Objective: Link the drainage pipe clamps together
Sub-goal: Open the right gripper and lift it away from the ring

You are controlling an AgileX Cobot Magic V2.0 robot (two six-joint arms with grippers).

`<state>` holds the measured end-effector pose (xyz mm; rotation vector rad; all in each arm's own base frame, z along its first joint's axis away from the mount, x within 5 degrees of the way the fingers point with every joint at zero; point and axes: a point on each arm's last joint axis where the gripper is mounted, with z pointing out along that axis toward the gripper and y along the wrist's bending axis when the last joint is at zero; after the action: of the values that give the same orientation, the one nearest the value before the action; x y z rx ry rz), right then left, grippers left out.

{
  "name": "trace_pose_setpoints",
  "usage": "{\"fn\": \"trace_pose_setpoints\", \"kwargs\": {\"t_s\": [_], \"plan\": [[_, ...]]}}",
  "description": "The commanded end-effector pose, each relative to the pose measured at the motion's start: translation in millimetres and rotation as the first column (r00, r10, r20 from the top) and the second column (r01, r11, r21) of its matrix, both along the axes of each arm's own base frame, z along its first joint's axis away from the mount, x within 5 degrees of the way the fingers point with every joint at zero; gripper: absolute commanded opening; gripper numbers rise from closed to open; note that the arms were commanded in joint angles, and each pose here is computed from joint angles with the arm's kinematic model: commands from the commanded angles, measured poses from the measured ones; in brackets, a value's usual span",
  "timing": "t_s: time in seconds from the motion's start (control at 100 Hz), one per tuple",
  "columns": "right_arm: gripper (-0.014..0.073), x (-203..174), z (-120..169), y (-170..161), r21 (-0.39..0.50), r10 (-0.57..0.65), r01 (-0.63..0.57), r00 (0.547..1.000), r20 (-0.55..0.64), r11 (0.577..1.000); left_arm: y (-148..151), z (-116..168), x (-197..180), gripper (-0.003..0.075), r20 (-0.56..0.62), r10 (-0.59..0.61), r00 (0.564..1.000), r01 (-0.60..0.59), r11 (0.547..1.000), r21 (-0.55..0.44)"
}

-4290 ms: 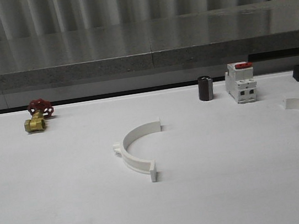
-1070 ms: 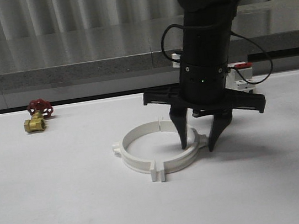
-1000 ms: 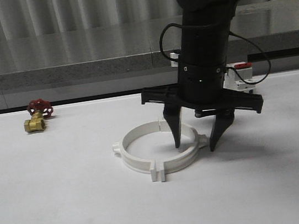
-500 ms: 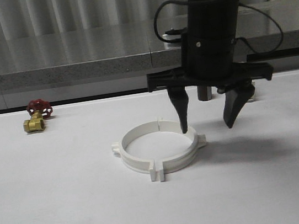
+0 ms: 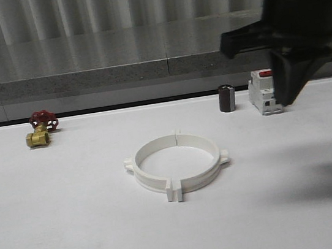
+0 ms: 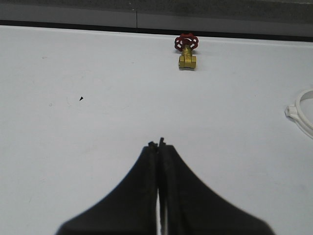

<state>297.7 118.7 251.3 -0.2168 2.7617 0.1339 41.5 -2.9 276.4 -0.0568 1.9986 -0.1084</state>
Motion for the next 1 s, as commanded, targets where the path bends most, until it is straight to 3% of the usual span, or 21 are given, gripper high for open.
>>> {"fn": "trace_pose_setpoints", "kwargs": {"t_s": [0.0,0.28,0.5,0.68,0.84,0.99], "plan": [[-0.0068,-12,29,-19,0.029,-0.014,0.010,0.990,0.138,1.000,0,13,2,-0.0020,0.083,0.003,0.997,-0.001,1.000,-0.015],[-0.0068,-60,52,-86,0.092,-0.207,0.187,0.927,0.314,0.978,0,13,2,-0.0020,0.083,0.003,0.997,-0.001,1.000,-0.015],[-0.0066,-102,71,-123,0.133,-0.348,0.322,0.837,0.423,0.937,0,13,2,-0.0020,0.083,0.003,0.997,-0.001,1.000,-0.015],[-0.0066,-139,71,-126,0.134,-0.331,0.309,0.776,0.537,0.941,0,13,2,-0.0020,0.083,0.003,0.997,-0.001,1.000,-0.015],[-0.0066,-173,69,-128,0.102,-0.277,0.284,0.685,0.674,0.953,0,13,2,-0.0020,0.083,0.003,0.997,-0.001,1.000,-0.015],[-0.0066,-200,64,-127,0.127,-0.270,0.268,0.609,0.746,0.955,0,13,2,-0.0020,0.083,0.003,0.997,-0.001,1.000,-0.015]]}}
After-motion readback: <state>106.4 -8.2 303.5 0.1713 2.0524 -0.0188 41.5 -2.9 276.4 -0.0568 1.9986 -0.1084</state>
